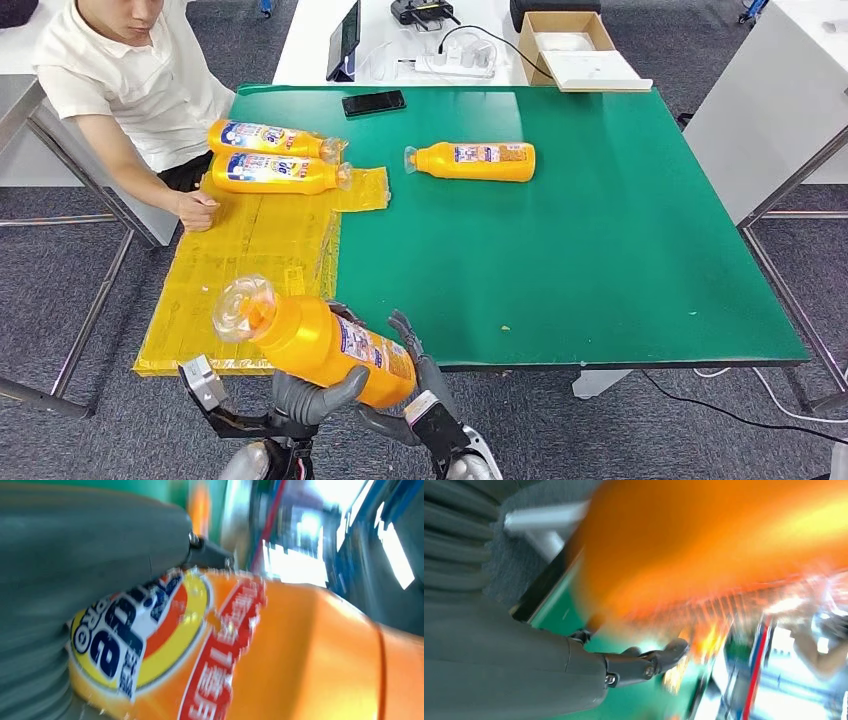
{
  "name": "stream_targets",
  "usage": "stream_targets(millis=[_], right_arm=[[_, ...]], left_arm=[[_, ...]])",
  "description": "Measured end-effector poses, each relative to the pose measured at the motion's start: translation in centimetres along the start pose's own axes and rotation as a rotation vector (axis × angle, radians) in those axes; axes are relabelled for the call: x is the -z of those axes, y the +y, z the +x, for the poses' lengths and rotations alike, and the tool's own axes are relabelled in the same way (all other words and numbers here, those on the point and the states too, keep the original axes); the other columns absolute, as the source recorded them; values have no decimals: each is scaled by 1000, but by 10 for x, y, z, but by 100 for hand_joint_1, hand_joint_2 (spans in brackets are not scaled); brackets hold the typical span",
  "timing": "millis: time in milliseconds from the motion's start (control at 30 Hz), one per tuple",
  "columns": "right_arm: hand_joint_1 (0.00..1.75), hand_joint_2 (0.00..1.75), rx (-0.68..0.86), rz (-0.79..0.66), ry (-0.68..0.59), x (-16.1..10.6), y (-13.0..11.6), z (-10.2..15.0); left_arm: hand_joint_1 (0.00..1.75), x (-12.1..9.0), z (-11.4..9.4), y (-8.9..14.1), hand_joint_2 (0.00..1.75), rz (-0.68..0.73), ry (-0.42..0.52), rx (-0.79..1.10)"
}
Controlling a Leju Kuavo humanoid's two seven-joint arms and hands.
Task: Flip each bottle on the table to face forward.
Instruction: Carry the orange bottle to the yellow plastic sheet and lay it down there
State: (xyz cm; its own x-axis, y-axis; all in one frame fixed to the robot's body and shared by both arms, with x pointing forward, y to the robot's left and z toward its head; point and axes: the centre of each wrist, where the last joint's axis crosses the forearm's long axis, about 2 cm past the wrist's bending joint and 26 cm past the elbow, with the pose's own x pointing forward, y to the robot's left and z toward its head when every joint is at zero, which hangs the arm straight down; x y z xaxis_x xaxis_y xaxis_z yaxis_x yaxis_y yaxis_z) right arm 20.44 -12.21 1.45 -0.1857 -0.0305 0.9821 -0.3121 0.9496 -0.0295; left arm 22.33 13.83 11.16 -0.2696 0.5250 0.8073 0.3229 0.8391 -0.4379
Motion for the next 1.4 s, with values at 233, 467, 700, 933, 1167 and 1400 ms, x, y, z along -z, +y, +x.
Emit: stream_targets(millis=[233,467,700,933,1167,1400], right_arm=[[0,0,-33,-173,-6,-13,-34,1],[0,0,-57,-366,-37,-25,-73,9],[0,0,-55,-400,-38,-25,-77,10],[0,0,-54,-411,-38,-26,-78,10],[0,0,-56,-410,-48,-22,-77,12],[0,0,-54,-385,-80,-8,-75,17]], left_arm=[[175,3,6,21,175,204,-109,429],[175,8,18,41,175,317,-226,770],[175,14,18,50,175,326,-235,838],[175,14,18,54,175,332,-237,872],[175,32,25,77,175,163,-363,1415],[175,52,1,127,175,201,79,1640]])
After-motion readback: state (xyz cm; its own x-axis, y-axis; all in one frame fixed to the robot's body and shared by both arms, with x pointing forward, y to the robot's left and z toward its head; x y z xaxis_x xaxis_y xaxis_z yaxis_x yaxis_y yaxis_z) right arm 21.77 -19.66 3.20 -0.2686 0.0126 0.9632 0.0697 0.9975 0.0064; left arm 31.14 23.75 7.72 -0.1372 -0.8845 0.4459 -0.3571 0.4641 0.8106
